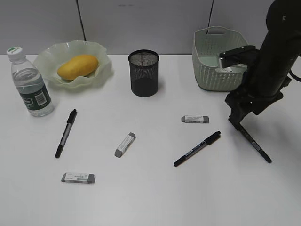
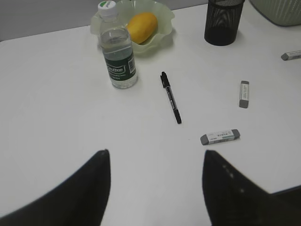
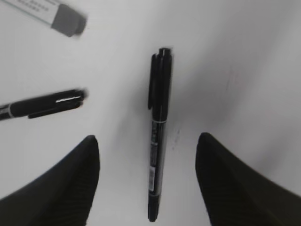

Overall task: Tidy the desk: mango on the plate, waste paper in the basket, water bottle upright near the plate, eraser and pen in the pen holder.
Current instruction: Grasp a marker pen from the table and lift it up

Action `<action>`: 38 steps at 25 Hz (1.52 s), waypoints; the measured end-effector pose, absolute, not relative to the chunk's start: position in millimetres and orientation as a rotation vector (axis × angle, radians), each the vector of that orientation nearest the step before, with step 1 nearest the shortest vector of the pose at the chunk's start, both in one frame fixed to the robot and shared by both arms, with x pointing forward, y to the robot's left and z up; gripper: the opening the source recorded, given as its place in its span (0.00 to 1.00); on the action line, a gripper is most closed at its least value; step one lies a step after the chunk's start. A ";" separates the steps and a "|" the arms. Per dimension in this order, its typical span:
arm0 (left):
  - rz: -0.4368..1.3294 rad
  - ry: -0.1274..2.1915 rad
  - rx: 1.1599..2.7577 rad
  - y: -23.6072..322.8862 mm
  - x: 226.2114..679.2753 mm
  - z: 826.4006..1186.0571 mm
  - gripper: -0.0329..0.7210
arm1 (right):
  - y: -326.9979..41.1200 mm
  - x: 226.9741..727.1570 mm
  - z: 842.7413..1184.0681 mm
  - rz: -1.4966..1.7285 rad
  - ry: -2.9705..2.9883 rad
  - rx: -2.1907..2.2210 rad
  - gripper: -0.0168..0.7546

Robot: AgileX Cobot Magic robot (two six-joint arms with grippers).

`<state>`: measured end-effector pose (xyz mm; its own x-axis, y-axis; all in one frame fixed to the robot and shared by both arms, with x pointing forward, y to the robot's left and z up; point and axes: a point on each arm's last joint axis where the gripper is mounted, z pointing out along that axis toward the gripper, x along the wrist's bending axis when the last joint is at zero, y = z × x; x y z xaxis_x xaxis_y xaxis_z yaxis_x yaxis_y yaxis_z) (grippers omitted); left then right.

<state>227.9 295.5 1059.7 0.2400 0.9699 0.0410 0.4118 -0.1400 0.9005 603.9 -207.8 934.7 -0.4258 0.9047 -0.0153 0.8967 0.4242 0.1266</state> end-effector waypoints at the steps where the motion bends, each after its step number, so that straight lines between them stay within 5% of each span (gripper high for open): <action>1: 0.861 1.293 1.697 295.5 227.9 1059.7 0.67 | -210.7 607.7 931.6 0.151 2.575 1.646 0.68; 20: 0.861 1.293 1.697 295.5 227.9 1059.7 0.64 | -212.7 626.7 877.6 0.134 2.578 1.723 0.56; 33: 0.861 1.293 1.697 295.5 227.9 1059.7 0.63 | -212.2 629.0 877.9 0.160 2.562 1.714 0.24; 38: 0.861 1.293 1.697 295.5 227.9 1059.7 0.62 | -212.2 629.0 877.9 0.160 2.562 1.714 0.21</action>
